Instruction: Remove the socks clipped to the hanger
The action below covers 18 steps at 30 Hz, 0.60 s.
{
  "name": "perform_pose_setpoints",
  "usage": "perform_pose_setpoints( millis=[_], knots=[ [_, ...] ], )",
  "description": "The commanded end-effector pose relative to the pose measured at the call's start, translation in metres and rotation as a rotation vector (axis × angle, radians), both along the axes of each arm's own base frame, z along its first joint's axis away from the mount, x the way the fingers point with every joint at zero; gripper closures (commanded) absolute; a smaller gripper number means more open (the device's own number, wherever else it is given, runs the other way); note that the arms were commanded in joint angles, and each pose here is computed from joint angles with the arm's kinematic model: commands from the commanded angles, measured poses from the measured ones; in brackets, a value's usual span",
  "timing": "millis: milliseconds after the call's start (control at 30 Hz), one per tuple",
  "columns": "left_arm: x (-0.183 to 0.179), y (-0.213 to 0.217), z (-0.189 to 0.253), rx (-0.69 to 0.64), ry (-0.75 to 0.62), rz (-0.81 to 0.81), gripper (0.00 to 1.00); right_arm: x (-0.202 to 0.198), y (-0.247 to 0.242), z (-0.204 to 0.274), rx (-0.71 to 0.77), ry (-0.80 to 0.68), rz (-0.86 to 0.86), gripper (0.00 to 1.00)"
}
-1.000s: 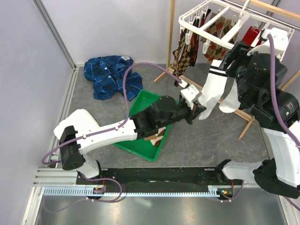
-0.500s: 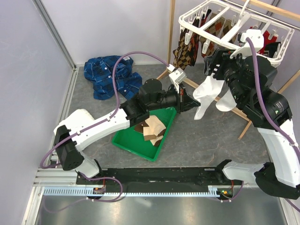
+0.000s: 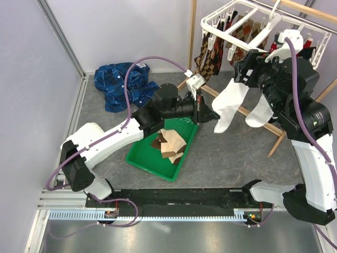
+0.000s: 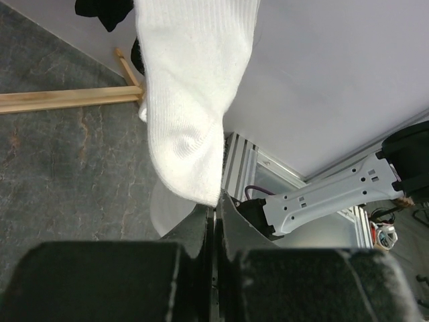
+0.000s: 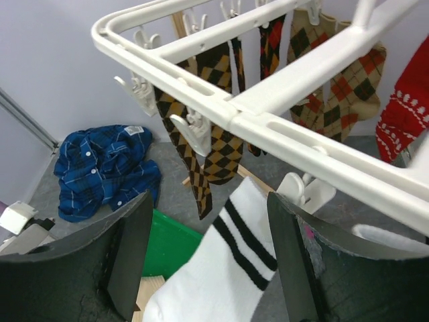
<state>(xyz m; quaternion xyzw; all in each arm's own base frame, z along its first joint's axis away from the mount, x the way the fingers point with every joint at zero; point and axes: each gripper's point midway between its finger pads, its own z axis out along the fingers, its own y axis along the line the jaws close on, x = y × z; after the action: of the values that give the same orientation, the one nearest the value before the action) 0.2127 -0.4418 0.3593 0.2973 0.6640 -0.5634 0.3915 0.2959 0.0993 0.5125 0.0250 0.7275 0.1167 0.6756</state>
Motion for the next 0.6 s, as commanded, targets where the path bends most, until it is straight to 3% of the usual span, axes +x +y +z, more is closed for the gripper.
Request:
perform_pose_setpoints(
  millis=[0,567],
  knots=[
    [-0.004,0.003,0.022,-0.037,0.03,-0.042,0.98,-0.006,-0.019,0.0,0.017,0.0,-0.041,0.23],
    [0.004,0.008,0.028,-0.043,0.069,-0.062,0.98,0.007,-0.036,-0.008,0.123,0.009,-0.061,0.22]
  ],
)
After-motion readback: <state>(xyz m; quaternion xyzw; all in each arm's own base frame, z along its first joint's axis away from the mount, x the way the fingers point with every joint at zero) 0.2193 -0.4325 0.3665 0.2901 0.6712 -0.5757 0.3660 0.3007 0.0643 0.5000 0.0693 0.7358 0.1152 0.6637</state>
